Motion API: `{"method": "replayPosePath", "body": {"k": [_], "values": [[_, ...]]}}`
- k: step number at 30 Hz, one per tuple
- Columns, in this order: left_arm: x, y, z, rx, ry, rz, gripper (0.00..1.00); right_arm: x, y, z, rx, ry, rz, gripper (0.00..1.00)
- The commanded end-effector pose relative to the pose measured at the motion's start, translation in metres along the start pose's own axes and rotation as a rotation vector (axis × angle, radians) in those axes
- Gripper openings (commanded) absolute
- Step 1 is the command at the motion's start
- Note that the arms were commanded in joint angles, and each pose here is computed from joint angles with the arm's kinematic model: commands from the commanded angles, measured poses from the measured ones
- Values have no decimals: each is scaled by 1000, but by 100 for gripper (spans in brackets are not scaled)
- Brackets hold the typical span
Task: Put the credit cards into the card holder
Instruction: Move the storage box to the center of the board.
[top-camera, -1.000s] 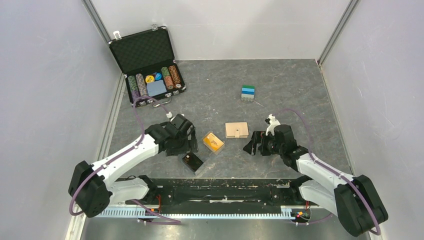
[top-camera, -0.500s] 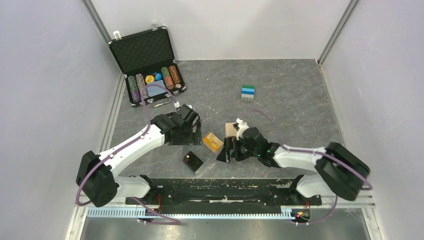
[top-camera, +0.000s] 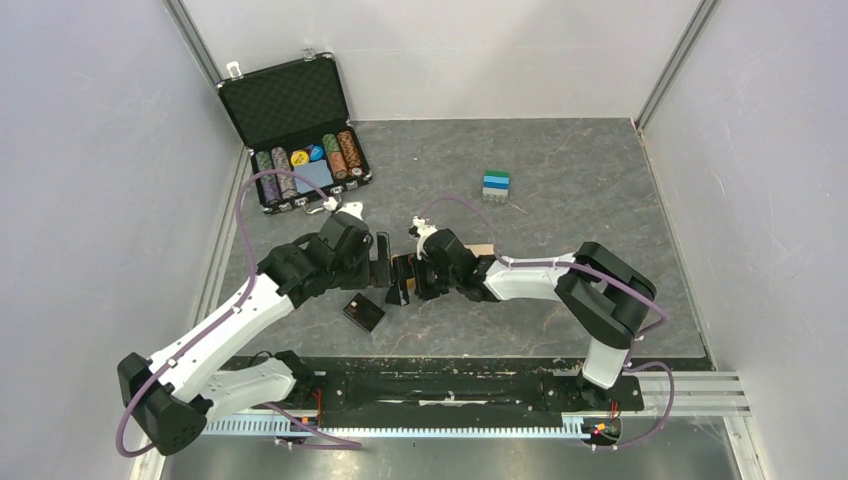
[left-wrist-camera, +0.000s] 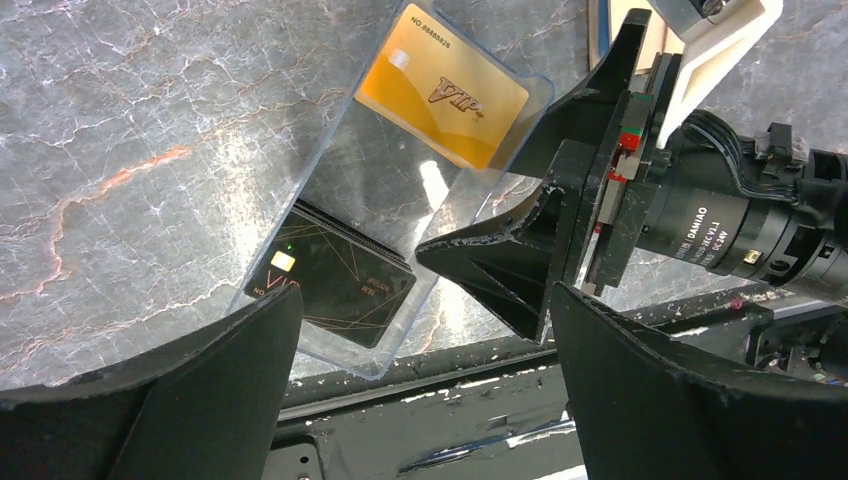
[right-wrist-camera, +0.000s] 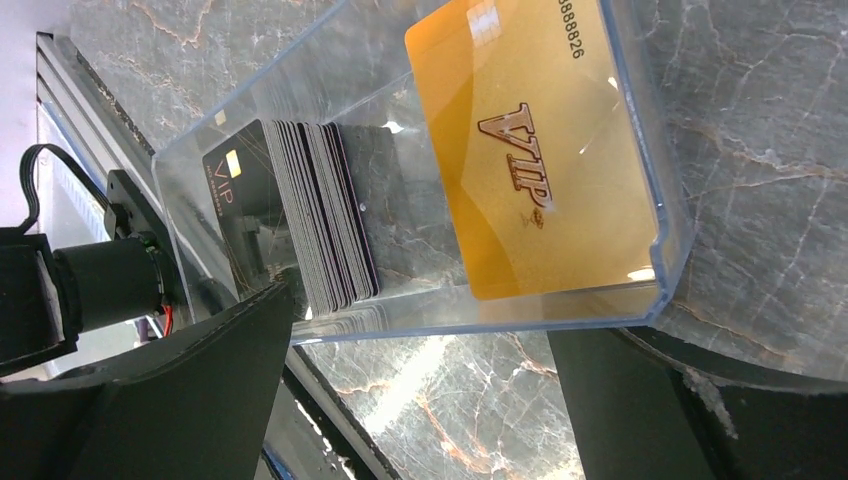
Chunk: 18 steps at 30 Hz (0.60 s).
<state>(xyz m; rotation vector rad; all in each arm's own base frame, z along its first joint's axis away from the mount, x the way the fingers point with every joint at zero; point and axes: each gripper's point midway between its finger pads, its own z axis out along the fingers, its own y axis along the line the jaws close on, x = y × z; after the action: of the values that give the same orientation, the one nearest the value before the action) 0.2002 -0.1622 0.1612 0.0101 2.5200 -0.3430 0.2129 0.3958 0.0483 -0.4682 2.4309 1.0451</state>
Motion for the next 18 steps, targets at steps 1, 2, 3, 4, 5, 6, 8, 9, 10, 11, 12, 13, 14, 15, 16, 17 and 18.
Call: {"method": "replayPosePath", "body": {"k": [1, 2, 3, 4, 5, 6, 8, 9, 10, 11, 12, 13, 14, 15, 16, 17, 18], "values": [[-4, -1, -6, 18, -26, 11, 100, -18, 8, -5, 15, -42, -69, 98], [-5, -1, -6, 17, -27, 13, 100, -20, 5, -11, 32, -56, -78, 98], [-6, -2, -6, 15, -29, 15, 100, -22, 3, -17, 47, -69, -83, 98], [-7, -2, -5, 16, -28, 19, 100, -23, -1, -25, 64, -80, -86, 98], [-9, -5, -4, 23, -29, 25, 100, -25, -6, -32, 82, -92, -87, 98], [-9, -8, -2, 32, -23, 36, 100, -26, -10, -41, 96, -101, -86, 98], [-13, -17, 2, 59, -14, 55, 100, -27, -22, -60, 131, -126, -79, 98], [-15, -22, 5, 69, -7, 64, 100, -29, -29, -69, 147, -140, -70, 98], [-17, -27, 8, 82, 1, 74, 100, -27, -37, -79, 159, -152, -57, 98], [-18, -32, 13, 93, 13, 85, 100, -28, -46, -89, 173, -166, -39, 98], [-20, -37, 17, 104, 27, 95, 99, -25, -54, -99, 184, -177, -24, 98], [-22, -43, 21, 118, 34, 105, 96, -24, -64, -109, 197, -190, -5, 98], [-24, -49, 28, 132, 45, 116, 93, -23, -73, -119, 205, -208, 14, 98], [-27, -56, 33, 148, 46, 120, 92, -18, -87, -127, 231, -205, 42, 98], [-29, -62, 39, 158, 57, 124, 91, -13, -99, -135, 254, -208, 63, 98], [-32, -67, 44, 163, 63, 130, 90, -10, -109, -142, 274, -218, 84, 98], [-32, -74, 51, 180, 83, 131, 89, -5, -119, -147, 290, -218, 99, 98]]}}
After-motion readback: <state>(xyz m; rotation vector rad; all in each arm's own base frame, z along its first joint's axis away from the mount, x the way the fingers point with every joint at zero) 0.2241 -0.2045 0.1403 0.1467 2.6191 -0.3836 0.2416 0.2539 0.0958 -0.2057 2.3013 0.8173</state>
